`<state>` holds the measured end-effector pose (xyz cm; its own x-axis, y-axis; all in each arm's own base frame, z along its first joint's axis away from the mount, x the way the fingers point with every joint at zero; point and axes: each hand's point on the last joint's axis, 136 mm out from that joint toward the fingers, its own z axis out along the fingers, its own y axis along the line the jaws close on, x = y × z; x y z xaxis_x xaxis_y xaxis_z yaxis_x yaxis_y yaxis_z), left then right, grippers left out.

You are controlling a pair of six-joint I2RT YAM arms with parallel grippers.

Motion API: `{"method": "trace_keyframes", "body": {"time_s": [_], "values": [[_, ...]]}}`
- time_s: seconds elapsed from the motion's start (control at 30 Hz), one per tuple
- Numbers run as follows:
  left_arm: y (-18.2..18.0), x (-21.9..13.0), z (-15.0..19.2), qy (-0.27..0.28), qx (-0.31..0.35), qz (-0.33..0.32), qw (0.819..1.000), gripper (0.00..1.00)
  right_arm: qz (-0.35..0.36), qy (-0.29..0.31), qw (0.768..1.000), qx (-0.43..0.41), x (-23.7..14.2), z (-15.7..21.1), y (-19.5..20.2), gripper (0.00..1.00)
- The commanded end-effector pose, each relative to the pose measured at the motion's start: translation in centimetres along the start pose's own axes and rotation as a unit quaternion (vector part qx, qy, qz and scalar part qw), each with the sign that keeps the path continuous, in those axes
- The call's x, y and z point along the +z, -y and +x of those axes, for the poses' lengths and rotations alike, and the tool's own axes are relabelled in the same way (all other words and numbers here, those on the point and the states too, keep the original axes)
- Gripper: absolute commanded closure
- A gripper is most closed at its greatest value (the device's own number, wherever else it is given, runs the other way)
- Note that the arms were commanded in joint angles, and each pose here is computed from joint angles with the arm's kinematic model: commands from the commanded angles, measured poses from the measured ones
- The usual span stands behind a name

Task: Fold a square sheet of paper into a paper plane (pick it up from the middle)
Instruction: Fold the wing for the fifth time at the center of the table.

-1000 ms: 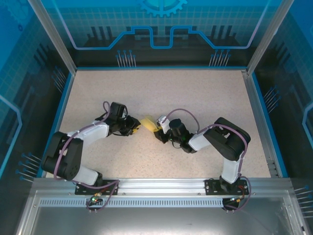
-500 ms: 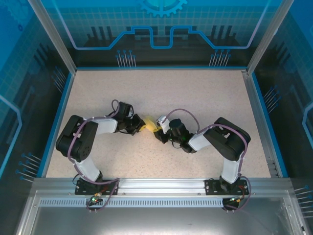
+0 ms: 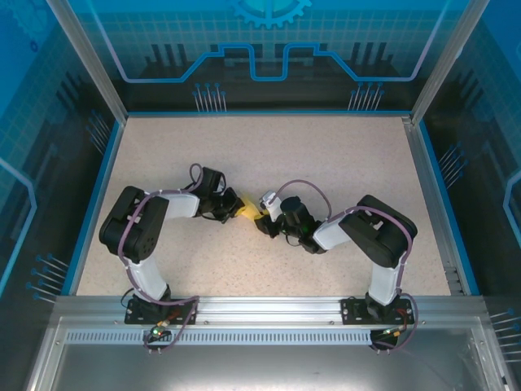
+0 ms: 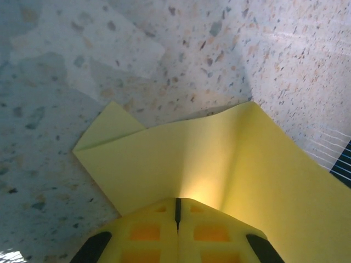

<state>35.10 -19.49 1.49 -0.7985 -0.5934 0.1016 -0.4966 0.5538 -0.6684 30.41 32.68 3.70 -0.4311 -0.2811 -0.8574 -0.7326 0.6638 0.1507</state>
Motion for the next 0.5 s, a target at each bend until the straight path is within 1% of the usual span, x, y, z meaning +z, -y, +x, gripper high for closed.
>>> {"method": "trace_keyframes", "body": {"time_s": [0.0,0.17,0.3,0.37,0.47], "values": [[-1.6,0.6,0.6,-0.008,-0.016,-0.037,0.999,0.98,0.013,0.021,1.0,-0.004,-0.6,-2.0,0.2,0.7],[-2.3,0.5,0.8,-0.007,-0.018,-0.051,0.999,0.99,0.029,0.031,0.999,-0.003,-0.9,-2.8,0.4,0.68],[-2.4,0.5,0.9,-0.007,-0.02,-0.052,0.998,0.99,0.027,0.033,0.999,-0.001,-0.7,-3.1,0.3,0.68],[-2.5,0.5,1.0,-0.007,-0.021,-0.052,0.998,0.99,0.024,0.028,0.999,0.001,-0.5,-2.9,0.2,0.7],[-2.3,0.5,0.9,-0.006,-0.021,-0.05,0.999,1.0,0.02,0.022,1.0,0.007,-0.3,-2.6,0.1,0.75]]}}
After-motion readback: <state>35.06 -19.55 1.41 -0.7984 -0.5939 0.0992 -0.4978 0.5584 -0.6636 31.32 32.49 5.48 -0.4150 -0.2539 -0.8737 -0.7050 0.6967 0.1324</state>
